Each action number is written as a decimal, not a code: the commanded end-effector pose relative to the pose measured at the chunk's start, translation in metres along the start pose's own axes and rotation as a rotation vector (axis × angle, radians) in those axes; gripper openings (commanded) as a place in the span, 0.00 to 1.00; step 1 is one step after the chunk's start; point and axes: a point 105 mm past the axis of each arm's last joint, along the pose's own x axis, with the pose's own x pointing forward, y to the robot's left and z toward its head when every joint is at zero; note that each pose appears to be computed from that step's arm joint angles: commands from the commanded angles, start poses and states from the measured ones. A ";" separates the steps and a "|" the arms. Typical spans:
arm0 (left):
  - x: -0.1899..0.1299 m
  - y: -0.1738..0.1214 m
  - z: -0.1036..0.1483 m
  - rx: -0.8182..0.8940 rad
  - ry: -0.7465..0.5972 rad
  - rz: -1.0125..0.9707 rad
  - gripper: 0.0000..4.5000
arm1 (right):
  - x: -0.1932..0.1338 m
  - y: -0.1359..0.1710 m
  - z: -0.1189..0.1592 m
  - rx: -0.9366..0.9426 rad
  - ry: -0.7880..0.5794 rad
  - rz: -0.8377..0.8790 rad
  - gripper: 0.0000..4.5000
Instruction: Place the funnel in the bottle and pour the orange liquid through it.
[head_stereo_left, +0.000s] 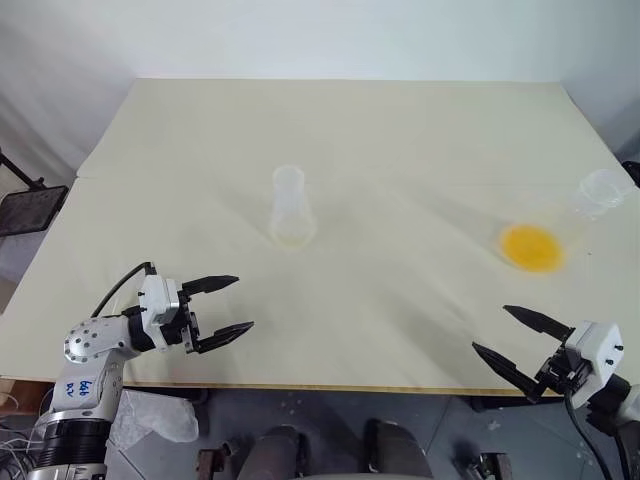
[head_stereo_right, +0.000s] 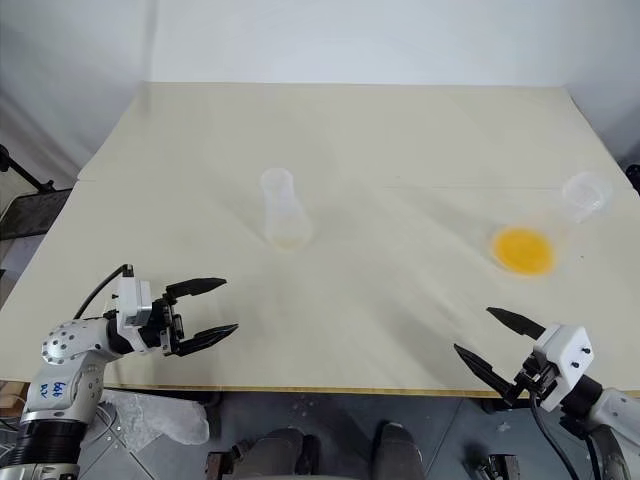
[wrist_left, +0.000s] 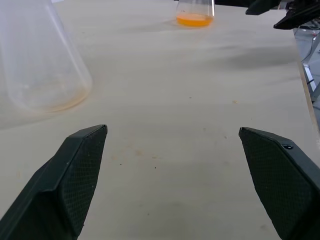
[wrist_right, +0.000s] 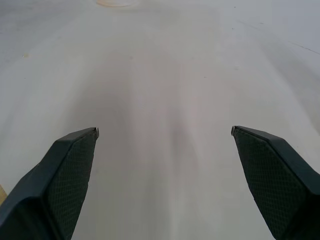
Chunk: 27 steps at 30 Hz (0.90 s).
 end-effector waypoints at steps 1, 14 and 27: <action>0.003 0.006 0.006 0.070 -0.004 0.026 1.00 | 0.001 -0.002 0.005 -0.012 -0.024 0.005 0.99; -0.010 0.002 0.024 -0.081 -0.038 0.197 1.00 | 0.011 -0.010 -0.002 -0.002 -0.027 0.066 0.99; -0.013 0.012 0.033 -0.046 -0.050 0.287 1.00 | 0.030 -0.015 0.003 -0.020 -0.074 0.096 0.99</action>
